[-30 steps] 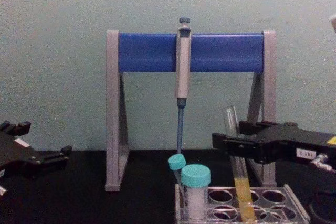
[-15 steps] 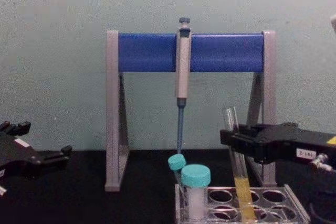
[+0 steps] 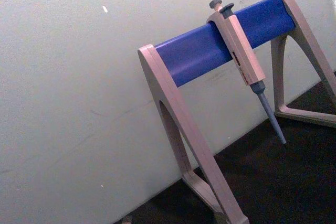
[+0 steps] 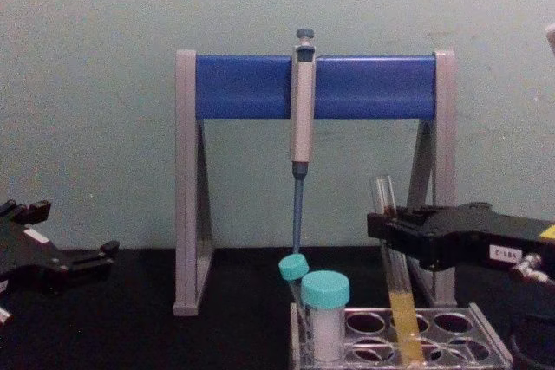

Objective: Pick up the test tube from the test tube rack, shake it, then place it back into the test tube rack.

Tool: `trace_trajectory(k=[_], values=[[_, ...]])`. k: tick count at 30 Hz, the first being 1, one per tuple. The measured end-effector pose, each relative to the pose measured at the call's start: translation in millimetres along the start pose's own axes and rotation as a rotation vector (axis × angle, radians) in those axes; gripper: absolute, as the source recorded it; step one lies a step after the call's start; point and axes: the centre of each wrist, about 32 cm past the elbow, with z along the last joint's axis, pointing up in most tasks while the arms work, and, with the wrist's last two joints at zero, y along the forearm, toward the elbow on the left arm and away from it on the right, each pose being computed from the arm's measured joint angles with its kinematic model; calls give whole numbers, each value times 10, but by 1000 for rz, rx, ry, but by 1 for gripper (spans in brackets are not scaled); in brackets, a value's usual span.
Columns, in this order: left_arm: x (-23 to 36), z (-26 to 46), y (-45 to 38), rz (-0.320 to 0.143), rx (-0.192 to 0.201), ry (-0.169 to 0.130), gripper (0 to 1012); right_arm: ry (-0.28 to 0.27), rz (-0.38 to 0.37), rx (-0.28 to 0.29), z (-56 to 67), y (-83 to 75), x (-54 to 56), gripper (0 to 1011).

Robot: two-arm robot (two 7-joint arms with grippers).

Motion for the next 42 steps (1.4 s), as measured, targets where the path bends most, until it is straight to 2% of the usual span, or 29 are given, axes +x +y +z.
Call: trace_trajectory(k=[9, 15, 24, 32, 35, 36, 38, 42], values=[[0, 0, 0, 0, 0, 0, 1001, 0, 0, 1, 0, -3, 3, 229], [0, 0, 0, 0, 0, 0, 1001, 10, 6, 34, 18, -43, 13, 229], [0, 0, 0, 0, 0, 0, 1001, 43, -1, 121, 112, -154, 19, 229], [0, 0, 0, 0, 0, 0, 1001, 36, -9, 222, 214, -266, 1, 229], [0, 0, 0, 0, 0, 0, 1001, 23, -17, 269, 257, -318, -10, 229], [0, 0, 0, 0, 0, 0, 1001, 23, -17, 269, 257, -318, -10, 229], [0, 0, 0, 0, 0, 0, 1001, -2, -35, 304, 275, -356, -14, 229], [0, 0, 0, 0, 0, 0, 1001, -41, -59, 331, 267, -378, -15, 229]])
